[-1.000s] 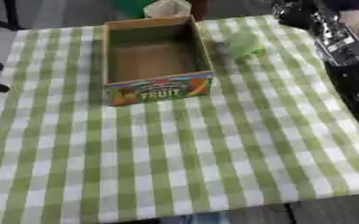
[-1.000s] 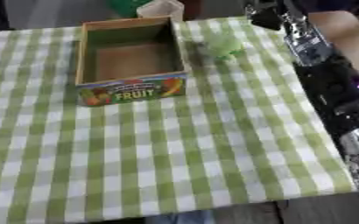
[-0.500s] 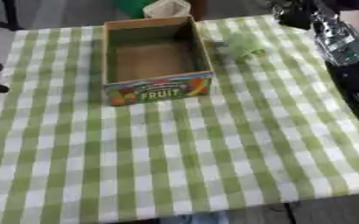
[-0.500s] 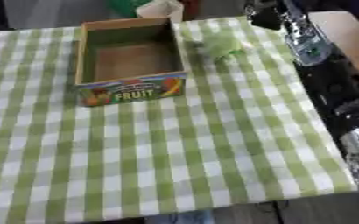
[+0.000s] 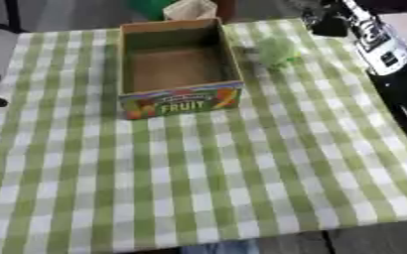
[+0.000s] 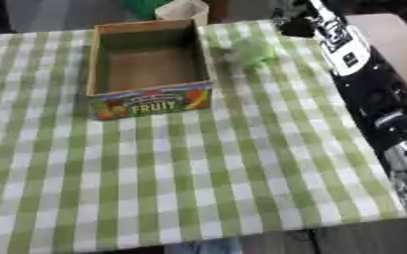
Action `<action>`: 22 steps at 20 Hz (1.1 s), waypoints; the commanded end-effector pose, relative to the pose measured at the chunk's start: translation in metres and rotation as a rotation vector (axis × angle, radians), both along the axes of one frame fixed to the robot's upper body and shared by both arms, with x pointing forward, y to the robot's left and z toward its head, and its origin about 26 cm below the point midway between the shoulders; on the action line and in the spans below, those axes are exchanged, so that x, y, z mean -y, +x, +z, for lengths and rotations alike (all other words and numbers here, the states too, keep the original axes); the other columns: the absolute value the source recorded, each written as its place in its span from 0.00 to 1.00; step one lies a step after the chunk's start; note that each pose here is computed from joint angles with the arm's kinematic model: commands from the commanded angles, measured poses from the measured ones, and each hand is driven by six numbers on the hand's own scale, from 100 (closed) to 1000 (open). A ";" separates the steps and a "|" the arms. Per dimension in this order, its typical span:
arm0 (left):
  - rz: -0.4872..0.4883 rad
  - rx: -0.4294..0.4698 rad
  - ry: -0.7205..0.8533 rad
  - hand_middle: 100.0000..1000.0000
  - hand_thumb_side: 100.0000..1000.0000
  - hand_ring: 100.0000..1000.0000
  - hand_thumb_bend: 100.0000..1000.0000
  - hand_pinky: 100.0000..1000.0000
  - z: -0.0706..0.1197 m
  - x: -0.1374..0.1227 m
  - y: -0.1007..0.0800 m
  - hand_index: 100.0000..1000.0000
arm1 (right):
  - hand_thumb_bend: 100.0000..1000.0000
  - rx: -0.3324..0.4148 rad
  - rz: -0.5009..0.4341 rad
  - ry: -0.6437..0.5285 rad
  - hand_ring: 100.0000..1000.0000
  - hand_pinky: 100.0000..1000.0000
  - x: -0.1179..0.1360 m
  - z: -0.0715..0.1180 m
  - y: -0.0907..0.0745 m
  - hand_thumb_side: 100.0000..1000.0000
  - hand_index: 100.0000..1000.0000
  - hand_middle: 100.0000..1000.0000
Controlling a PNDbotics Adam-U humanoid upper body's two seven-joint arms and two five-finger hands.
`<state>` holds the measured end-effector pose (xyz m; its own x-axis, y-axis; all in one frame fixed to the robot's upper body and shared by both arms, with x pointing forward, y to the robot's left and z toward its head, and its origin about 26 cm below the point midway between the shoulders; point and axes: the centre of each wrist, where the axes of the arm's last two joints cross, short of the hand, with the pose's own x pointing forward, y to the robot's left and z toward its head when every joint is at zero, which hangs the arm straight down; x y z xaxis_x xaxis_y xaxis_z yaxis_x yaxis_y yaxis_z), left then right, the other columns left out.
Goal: Pick up objects on the table and place them in the box.
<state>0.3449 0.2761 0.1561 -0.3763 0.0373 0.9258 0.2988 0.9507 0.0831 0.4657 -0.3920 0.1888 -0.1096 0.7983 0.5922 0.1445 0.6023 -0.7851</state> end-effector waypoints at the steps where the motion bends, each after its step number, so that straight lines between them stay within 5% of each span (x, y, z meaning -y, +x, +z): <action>1: -0.013 0.031 0.014 0.71 0.06 0.75 0.04 0.54 0.009 0.001 -0.001 0.70 | 0.02 0.016 -0.006 -0.058 0.88 0.78 0.002 0.018 0.002 0.18 0.88 0.83; 22: -0.037 0.036 0.012 0.71 0.06 0.75 0.04 0.55 0.010 0.005 -0.001 0.70 | 0.08 -0.125 -0.111 -0.143 0.91 0.82 -0.004 -0.020 0.007 0.37 0.89 0.86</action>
